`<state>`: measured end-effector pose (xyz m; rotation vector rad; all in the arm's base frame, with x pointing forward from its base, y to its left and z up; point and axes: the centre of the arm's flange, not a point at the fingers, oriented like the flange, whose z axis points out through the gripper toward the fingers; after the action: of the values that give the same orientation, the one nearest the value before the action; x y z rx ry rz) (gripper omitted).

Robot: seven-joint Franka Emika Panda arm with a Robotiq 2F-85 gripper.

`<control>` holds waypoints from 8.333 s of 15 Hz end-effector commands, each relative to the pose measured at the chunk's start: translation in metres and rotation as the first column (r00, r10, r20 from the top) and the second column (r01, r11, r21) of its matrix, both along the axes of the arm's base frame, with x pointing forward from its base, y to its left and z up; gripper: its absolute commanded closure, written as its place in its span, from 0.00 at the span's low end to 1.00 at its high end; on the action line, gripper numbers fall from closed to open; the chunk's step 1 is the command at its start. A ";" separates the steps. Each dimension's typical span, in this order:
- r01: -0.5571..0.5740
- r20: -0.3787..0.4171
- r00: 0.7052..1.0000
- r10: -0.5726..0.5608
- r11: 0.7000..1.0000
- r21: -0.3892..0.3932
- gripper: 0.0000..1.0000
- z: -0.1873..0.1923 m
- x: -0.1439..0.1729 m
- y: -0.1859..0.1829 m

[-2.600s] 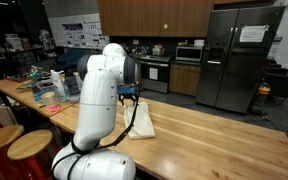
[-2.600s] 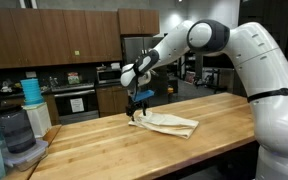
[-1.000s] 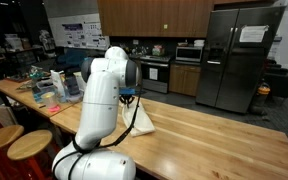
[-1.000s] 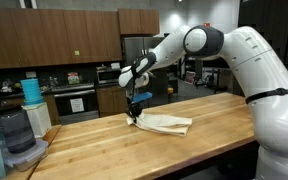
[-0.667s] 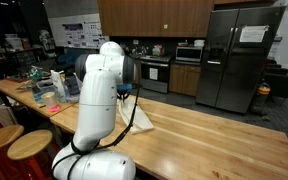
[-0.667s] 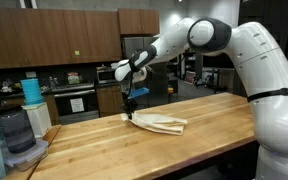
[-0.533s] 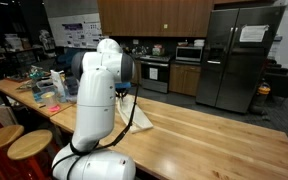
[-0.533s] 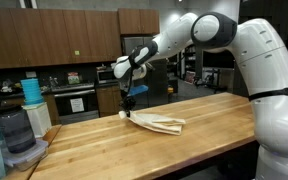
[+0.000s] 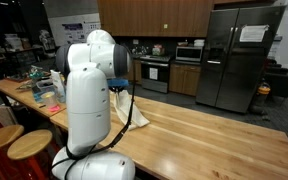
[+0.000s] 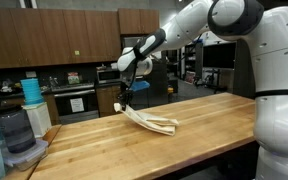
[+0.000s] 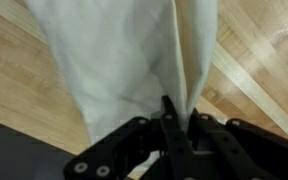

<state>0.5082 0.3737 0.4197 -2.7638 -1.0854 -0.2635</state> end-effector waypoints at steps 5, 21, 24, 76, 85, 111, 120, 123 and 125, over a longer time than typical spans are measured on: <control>0.161 0.193 0.962 -0.192 0.973 0.164 0.97 0.012 -0.067 -0.075; 0.660 0.099 0.739 -0.666 0.746 0.091 0.97 0.005 -0.160 -0.193; 0.663 0.094 0.739 -0.667 0.745 0.072 0.97 0.008 -0.141 -0.179; 0.172 -0.244 0.900 -0.360 0.809 -0.562 0.00 -0.018 -0.082 -0.072; 0.196 -0.376 0.793 -0.480 0.785 -0.588 0.00 -0.047 -0.076 -0.087; 0.168 -0.491 0.628 -0.603 0.722 -0.671 0.00 -0.129 -0.022 -0.072; 0.303 -0.314 0.689 -0.653 0.653 -0.694 0.00 -0.139 0.008 -0.067; 0.338 -0.228 0.727 -0.648 0.626 -0.703 0.00 -0.139 0.015 -0.062; 0.371 -0.156 0.753 -0.639 0.609 -0.701 0.00 -0.137 0.018 -0.057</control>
<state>0.5168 0.3101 0.2797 -3.3490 -0.2583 0.8756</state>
